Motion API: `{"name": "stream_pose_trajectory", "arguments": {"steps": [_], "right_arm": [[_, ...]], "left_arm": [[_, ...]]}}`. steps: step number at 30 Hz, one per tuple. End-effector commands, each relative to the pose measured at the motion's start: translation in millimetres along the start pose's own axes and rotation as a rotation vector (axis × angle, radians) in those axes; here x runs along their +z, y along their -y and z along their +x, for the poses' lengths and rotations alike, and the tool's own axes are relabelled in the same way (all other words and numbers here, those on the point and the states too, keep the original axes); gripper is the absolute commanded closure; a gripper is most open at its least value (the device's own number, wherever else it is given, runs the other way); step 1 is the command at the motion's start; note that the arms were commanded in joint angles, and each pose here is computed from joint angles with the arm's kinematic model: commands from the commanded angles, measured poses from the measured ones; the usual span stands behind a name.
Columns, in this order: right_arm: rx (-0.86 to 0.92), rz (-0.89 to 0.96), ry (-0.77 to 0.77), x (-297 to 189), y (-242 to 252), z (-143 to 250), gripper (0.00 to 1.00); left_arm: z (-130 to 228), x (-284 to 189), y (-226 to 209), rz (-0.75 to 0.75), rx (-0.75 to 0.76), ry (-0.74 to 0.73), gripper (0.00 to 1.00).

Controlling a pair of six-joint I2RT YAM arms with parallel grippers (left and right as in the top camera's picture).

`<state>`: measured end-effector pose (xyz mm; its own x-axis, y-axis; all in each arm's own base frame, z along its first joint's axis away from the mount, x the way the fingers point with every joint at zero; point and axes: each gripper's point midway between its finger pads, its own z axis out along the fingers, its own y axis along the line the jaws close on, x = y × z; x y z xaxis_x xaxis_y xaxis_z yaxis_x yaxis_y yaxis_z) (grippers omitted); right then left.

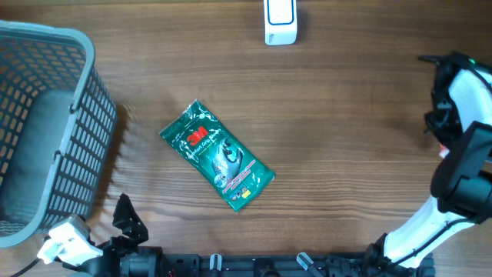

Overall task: Scan the item barcode
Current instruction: 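Carry the packet right and drop it at the table edge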

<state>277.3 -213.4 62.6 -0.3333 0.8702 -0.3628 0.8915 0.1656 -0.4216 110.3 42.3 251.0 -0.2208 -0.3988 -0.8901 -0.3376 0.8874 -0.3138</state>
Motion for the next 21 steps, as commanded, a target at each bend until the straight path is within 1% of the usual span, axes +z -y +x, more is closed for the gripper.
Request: {"name": "stream_pose_trajectory", "arguments": {"steps": [1,3,4,5,6,7,8,9,11,14,15,16,18,20,21], "right_arm": [[0.013,-0.043,0.017,29.4,-1.7,-21.7,0.96],[0.026,-0.105,0.025,37.2,-7.5,-37.5,0.96],[0.040,-0.101,0.021,39.0,-5.0,-38.7,0.96],[0.065,-0.101,0.005,40.6,-3.0,-37.4,0.80],[0.090,-0.110,-0.028,41.6,-2.7,-32.4,0.43],[0.116,-0.131,-0.082,41.1,-4.9,-23.1,0.00],[0.149,-0.153,-0.148,38.4,-7.6,-10.9,0.00],[0.176,-0.161,-0.177,34.0,-8.2,-4.6,0.00],[0.163,-0.180,-0.149,18.9,-8.5,-5.3,0.00],[0.132,-0.256,-0.088,-27.8,-5.8,-2.9,0.00],[0.107,-0.304,-0.079,-49.7,-7.3,4.7,0.00],[0.066,-0.402,-0.090,-79.6,-16.4,19.5,0.00],[-0.045,-0.563,-0.146,-120.7,-36.1,52.4,0.00],[-0.315,-0.739,-0.251,-162.0,-62.0,112.7,0.00],[-0.413,-0.769,-0.259,-171.2,-67.6,131.9,0.00]], "left_arm": [[-1.4,-0.7,0.0,0.002,-0.006,0.007,0.00],[-1.4,-0.7,0.0,0.002,-0.006,0.007,0.00],[-1.4,-0.7,0.0,0.002,-0.006,0.007,0.00],[-1.4,-0.7,-0.1,0.002,-0.006,0.008,0.00],[-1.4,-0.7,0.0,0.002,-0.006,0.007,0.00],[-1.4,-0.7,-0.1,0.002,-0.006,0.008,0.00],[-1.4,-0.7,0.0,0.002,-0.006,0.007,0.00],[-1.4,-0.7,-0.1,0.002,-0.006,0.008,0.00],[-1.4,-0.7,-0.1,0.002,-0.006,0.008,0.00],[-1.4,-0.7,0.0,0.002,-0.006,0.007,0.00],[-1.4,-0.7,0.0,0.002,-0.006,0.007,0.00],[-1.4,-0.7,0.0,0.002,-0.006,0.007,0.00],[-1.4,-0.7,0.0,0.002,-0.006,0.007,0.00],[-1.4,-0.7,0.0,0.002,-0.006,0.007,0.00],[-1.4,-0.7,-0.1,0.002,-0.006,0.008,0.00]]}}
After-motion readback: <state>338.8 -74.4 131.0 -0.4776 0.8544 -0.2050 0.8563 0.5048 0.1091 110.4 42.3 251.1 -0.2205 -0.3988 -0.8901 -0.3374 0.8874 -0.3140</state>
